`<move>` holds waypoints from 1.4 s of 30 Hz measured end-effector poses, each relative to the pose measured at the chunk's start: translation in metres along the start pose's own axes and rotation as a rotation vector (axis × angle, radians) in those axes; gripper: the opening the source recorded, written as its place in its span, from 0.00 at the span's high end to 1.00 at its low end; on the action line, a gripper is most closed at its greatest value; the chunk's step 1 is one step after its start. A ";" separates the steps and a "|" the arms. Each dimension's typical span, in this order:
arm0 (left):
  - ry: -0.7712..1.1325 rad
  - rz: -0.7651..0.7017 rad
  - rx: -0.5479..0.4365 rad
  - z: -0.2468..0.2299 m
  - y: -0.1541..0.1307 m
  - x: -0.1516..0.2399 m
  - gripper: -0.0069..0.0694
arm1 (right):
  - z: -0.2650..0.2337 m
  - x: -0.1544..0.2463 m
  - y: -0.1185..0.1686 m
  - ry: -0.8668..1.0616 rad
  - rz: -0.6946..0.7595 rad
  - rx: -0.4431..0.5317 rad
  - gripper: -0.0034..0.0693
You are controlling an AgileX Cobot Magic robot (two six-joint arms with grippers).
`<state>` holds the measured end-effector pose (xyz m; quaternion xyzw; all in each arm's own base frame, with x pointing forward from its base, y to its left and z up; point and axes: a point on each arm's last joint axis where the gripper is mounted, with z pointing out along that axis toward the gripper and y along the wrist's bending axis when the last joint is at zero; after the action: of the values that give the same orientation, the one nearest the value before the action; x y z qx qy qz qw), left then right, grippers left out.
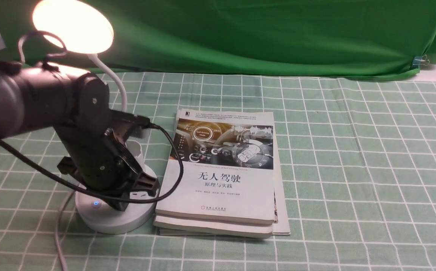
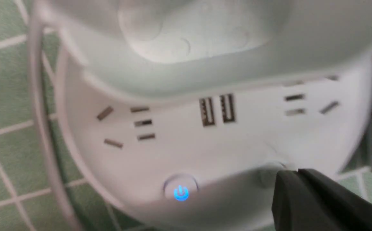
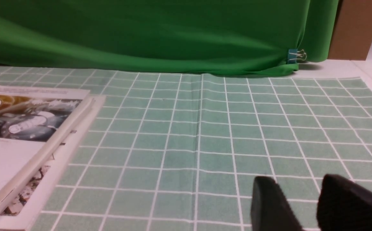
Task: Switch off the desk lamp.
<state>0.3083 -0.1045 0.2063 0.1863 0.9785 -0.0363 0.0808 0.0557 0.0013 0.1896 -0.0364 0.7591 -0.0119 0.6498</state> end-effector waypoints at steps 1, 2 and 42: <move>-0.010 0.000 0.000 -0.003 0.000 0.000 0.91 | 0.000 0.000 0.000 0.000 0.000 0.000 0.62; -0.030 -0.001 0.001 -0.010 -0.001 0.001 0.91 | 0.000 0.000 0.000 0.000 0.000 0.000 0.62; -0.408 0.002 -0.014 -0.098 -0.011 0.082 0.91 | 0.000 0.000 0.000 0.000 0.000 0.000 0.62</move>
<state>0.2147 -0.0748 0.2892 0.1754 0.9419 -0.0664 0.2785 0.0557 0.0013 0.1896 -0.0364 0.7591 -0.0119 0.6498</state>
